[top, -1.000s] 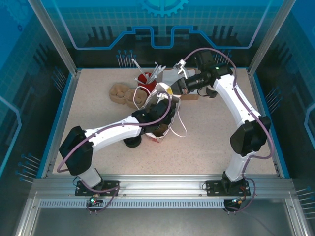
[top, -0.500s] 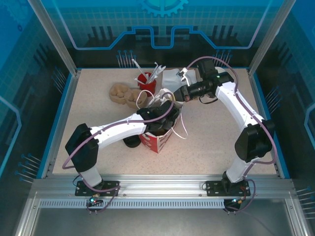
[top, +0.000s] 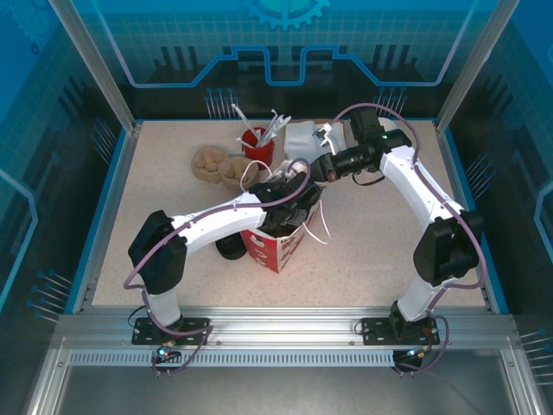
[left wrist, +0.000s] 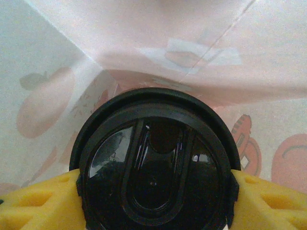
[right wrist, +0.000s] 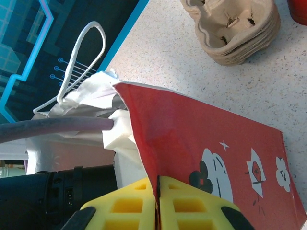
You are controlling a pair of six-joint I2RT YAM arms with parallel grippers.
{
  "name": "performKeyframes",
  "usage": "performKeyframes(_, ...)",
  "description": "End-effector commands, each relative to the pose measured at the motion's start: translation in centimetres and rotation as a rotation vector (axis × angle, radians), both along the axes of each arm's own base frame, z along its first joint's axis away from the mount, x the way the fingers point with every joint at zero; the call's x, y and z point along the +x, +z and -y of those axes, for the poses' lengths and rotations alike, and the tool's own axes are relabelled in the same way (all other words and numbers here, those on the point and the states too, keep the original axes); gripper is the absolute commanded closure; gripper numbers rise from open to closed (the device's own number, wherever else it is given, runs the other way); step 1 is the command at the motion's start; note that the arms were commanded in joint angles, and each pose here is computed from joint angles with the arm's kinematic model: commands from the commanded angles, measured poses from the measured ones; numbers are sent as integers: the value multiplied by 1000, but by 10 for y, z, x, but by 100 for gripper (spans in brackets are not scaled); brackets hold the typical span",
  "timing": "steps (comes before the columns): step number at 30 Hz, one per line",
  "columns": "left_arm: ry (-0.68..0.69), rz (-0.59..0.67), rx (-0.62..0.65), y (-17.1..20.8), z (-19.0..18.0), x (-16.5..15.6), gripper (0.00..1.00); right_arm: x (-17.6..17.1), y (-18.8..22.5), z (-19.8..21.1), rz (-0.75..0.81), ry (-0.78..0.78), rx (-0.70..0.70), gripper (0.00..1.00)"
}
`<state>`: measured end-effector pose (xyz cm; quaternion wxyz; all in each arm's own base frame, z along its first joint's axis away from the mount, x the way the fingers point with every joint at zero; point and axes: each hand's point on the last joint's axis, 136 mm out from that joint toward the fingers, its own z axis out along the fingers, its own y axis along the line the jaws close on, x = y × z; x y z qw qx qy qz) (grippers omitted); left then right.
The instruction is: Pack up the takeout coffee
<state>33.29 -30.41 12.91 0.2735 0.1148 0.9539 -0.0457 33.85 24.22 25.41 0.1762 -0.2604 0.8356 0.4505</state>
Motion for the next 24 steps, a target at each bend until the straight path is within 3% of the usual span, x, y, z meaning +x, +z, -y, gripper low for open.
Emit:
performKeyframes(1,48,-70,-23,-20,0,10,32,-41,20,-8,-97,81,85,89)
performKeyframes(12,34,-148,-1,-42,2,7,33,-24,23,5,-83,7,56,72)
performKeyframes(24,17,-176,8,-50,7,8,33,6,76,29,22,-161,-10,52)
